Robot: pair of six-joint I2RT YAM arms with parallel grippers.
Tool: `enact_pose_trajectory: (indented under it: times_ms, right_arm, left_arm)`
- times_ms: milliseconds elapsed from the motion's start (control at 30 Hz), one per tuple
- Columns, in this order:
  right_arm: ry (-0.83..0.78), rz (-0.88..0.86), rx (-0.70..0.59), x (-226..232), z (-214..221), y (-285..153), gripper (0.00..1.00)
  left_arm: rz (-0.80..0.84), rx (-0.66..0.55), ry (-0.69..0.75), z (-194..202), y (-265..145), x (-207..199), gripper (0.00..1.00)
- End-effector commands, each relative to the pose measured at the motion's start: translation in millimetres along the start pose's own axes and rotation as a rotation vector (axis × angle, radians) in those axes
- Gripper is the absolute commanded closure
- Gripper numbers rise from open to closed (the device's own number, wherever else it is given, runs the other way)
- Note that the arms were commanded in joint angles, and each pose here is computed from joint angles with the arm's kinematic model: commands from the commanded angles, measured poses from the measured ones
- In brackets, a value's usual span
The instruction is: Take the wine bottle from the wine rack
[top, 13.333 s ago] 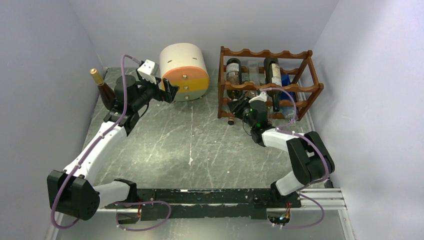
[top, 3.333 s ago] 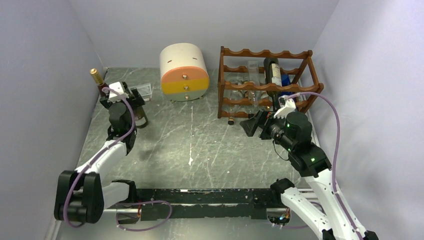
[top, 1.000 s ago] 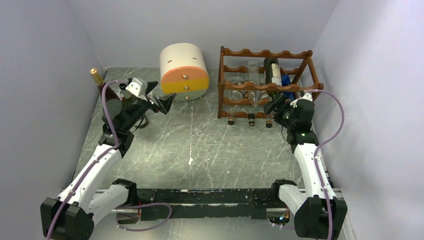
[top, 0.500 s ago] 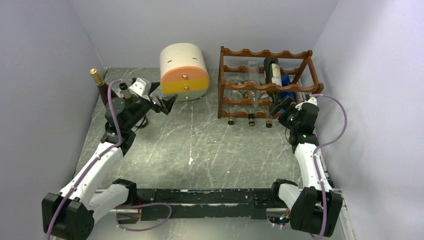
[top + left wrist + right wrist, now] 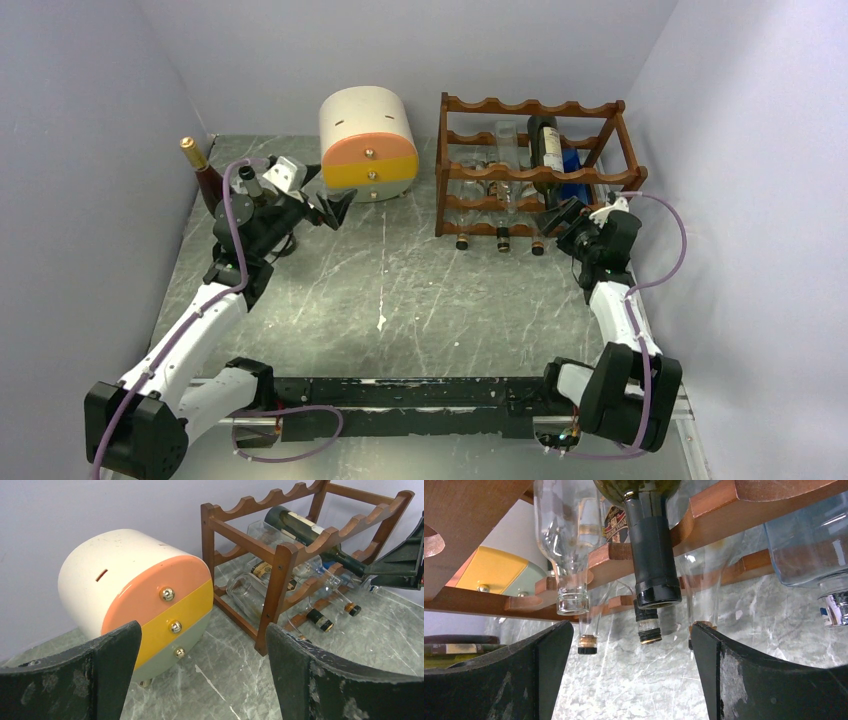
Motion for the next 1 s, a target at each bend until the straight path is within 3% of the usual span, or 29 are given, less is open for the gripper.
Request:
enact_pose_trajectory:
  times_ms: [0,967]
  right_arm:
    - [-0.026,-0.078,-0.014,1.0,-4.7,2.1,0.08]
    - [0.06,-0.194,0.02,-8.9,-28.0,52.8,0.29]
  left_arm:
    - [-0.013,-0.047,0.046,-13.7,0.8,-0.2,0.03]
    - [-0.015,-0.05,0.075,-15.5,0.4,-1.1,0.02]
Point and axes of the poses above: each gripper's point midway between its finger pads, its own y axis out along the fingers, its own x axis along the line the jaws close on, z = x × y, the point moved 9 cm from there along -y, back along the fingers, and after that the axes turned 13 degrees about y, right-handed, at the moved point
